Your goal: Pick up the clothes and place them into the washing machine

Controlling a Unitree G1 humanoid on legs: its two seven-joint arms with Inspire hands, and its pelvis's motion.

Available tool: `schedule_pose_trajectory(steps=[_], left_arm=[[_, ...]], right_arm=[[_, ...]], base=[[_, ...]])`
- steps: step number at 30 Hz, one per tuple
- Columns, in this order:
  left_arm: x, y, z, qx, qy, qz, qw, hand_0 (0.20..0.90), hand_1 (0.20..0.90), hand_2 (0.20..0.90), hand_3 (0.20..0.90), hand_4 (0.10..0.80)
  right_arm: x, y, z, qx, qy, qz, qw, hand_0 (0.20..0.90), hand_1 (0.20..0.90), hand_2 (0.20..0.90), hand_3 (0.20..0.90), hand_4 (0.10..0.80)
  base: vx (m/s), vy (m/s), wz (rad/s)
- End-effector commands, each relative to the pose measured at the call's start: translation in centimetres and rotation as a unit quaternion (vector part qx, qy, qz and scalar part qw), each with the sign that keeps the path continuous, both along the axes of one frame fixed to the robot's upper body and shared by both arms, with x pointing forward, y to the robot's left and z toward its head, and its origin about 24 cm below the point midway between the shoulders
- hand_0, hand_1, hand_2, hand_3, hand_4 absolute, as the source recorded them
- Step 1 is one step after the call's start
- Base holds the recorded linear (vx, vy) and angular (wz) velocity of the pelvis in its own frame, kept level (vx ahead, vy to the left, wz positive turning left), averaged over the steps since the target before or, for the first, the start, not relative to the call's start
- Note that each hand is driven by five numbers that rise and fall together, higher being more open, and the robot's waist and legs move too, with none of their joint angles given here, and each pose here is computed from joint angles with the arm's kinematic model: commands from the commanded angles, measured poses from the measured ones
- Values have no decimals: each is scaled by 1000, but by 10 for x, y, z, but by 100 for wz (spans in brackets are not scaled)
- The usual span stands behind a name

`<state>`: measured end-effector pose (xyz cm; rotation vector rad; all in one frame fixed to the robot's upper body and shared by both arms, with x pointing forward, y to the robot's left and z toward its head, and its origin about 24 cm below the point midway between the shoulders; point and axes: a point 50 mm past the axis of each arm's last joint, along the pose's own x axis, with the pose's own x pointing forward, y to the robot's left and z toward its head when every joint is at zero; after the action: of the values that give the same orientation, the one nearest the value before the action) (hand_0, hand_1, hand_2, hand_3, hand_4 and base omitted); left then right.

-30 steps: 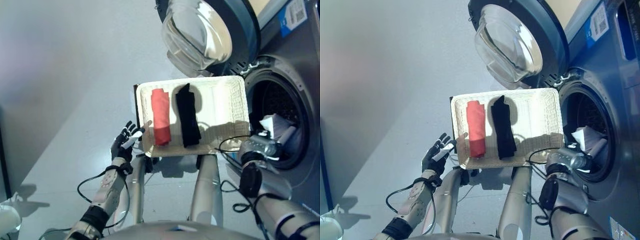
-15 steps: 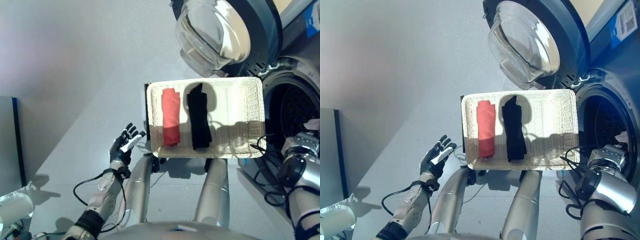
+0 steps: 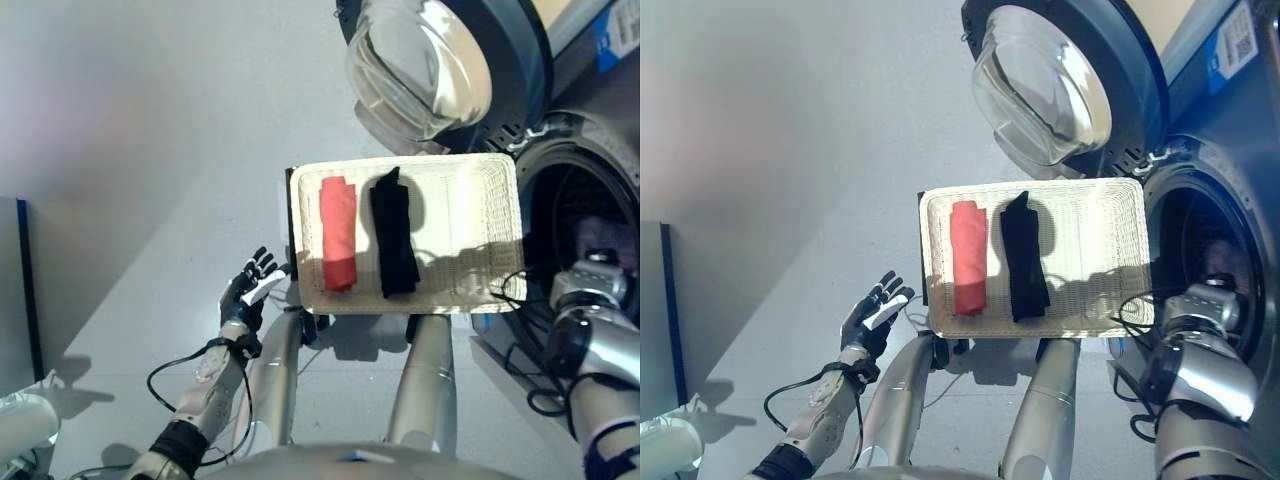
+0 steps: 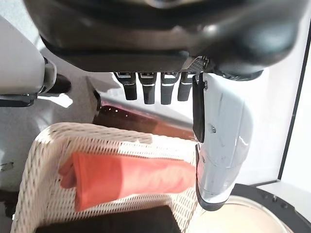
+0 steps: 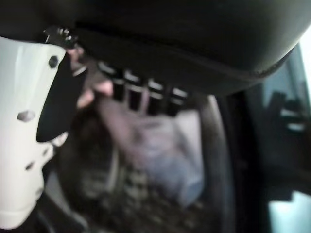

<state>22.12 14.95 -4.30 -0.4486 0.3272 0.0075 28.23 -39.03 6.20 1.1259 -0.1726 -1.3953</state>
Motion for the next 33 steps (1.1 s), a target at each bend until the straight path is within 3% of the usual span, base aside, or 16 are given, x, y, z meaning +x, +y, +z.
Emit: schedule_pose_trajectory(steps=[1, 3, 6, 8, 10, 12, 14, 18, 28, 33], left_arm=[[0, 20, 17, -5, -51, 43, 998, 900, 900, 900, 900, 800], [0, 22, 16, -5, -49, 51, 998, 900, 900, 900, 900, 800], [-1, 27, 16, 2, -51, 66, 996, 900, 900, 900, 900, 800], [-1, 28, 15, 6, -52, 70, 996, 900, 900, 900, 900, 800], [0, 33, 16, 14, -58, 84, 995, 900, 900, 900, 900, 800], [0, 34, 17, 19, -60, 88, 994, 900, 900, 900, 900, 800], [3, 37, 20, 27, -69, 95, 993, 900, 900, 900, 900, 800], [5, 37, 25, 33, -81, 92, 992, 900, 900, 900, 900, 800], [6, 39, 31, 46, -92, 81, 991, 900, 900, 900, 900, 800], [6, 38, 33, 57, -96, 73, 991, 900, 900, 900, 900, 800]], right_arm=[[11, 19, 2, -106, 17, 64, 992, 900, 900, 900, 900, 800], [23, 48, -10, -135, 25, 131, 982, 900, 900, 900, 900, 800], [40, 107, -19, -240, 62, 283, 926, 900, 900, 900, 900, 800], [42, 120, -20, -264, 73, 314, 909, 900, 900, 900, 900, 800], [50, 156, -19, -350, 104, 395, 843, 900, 900, 900, 900, 800], [53, 166, -18, -372, 115, 415, 822, 900, 900, 900, 900, 800], [62, 183, -15, -423, 151, 453, 770, 900, 900, 900, 900, 800], [70, 195, -15, -471, 206, 474, 715, 900, 900, 900, 900, 800], [67, 189, -42, -469, 349, 473, 659, 900, 900, 900, 900, 800], [62, 194, -55, -487, 411, 488, 597, 900, 900, 900, 900, 800]], base=[[0, 0, 0], [-29, -11, -5], [0, 0, 0], [49, -5, 0], [-59, -9, -4], [47, -9, 2], [-66, -8, 1], [-6, -2, 4], [11, 2, 14], [17, 5, 0]])
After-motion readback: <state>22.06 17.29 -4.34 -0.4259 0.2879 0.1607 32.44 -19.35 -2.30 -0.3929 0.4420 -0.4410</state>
